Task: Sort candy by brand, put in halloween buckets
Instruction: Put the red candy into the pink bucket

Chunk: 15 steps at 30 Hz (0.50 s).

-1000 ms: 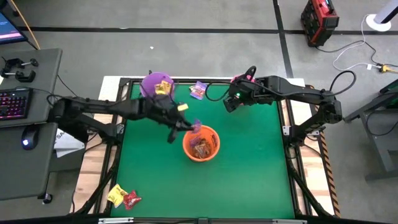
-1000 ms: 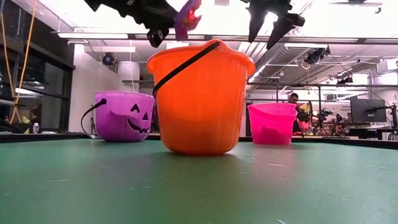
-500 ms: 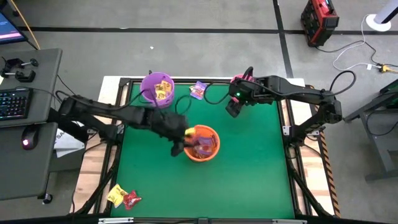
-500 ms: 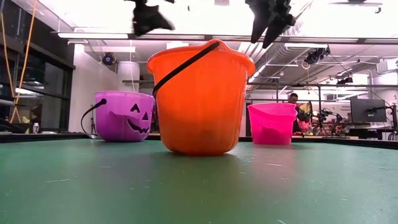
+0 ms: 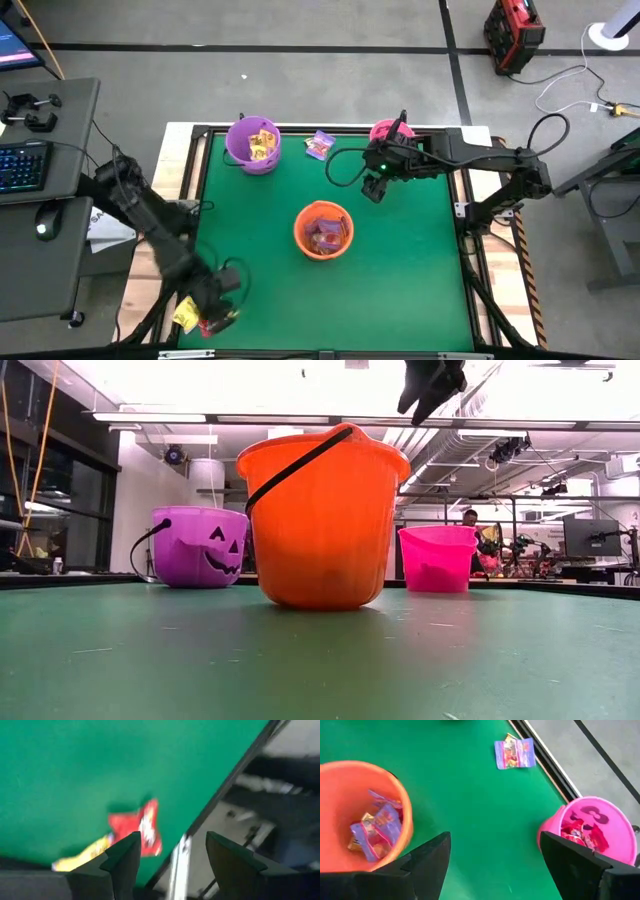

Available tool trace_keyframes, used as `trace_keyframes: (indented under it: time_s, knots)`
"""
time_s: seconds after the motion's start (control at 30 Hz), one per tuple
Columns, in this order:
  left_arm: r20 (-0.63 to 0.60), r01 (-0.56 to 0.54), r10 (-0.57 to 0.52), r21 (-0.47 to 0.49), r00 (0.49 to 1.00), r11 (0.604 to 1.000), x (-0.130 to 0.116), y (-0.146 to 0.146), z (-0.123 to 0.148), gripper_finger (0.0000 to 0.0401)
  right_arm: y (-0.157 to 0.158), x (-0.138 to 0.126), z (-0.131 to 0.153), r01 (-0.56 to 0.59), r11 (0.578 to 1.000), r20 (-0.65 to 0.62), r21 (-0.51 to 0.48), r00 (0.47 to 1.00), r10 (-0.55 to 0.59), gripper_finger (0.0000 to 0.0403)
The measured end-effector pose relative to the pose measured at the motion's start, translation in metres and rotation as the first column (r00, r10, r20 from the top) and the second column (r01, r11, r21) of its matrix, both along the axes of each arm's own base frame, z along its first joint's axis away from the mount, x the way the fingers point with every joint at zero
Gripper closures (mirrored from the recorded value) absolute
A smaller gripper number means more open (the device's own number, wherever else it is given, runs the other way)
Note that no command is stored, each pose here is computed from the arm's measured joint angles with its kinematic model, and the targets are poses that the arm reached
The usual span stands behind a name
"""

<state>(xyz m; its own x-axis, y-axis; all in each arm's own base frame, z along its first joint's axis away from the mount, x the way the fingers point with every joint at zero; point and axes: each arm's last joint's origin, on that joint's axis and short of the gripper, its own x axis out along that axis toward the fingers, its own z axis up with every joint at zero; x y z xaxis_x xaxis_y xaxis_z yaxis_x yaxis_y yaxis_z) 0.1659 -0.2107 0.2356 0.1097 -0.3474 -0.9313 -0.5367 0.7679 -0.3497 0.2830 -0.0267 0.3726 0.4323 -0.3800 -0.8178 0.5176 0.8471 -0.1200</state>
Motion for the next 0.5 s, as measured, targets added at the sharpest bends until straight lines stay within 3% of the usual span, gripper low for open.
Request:
trace_keyframes:
  time_s: [0.33, 0.5]
  knots:
    - [-0.076, 0.236, -0.227, 0.139, 0.971, 0.962, -0.033, -0.047, -0.049, 0.019, 0.001, 0.005, 0.003, 0.0, 1.0, 0.061, 0.0, 0.998, 0.0, 0.0103]
    - [-0.123, 0.254, -0.233, 0.2, 0.965, 0.946, -0.033, -0.054, -0.071, 0.019, 0.001, 0.005, 0.003, 0.025, 1.0, 0.07, 0.006, 0.997, -0.025, 0.0103]
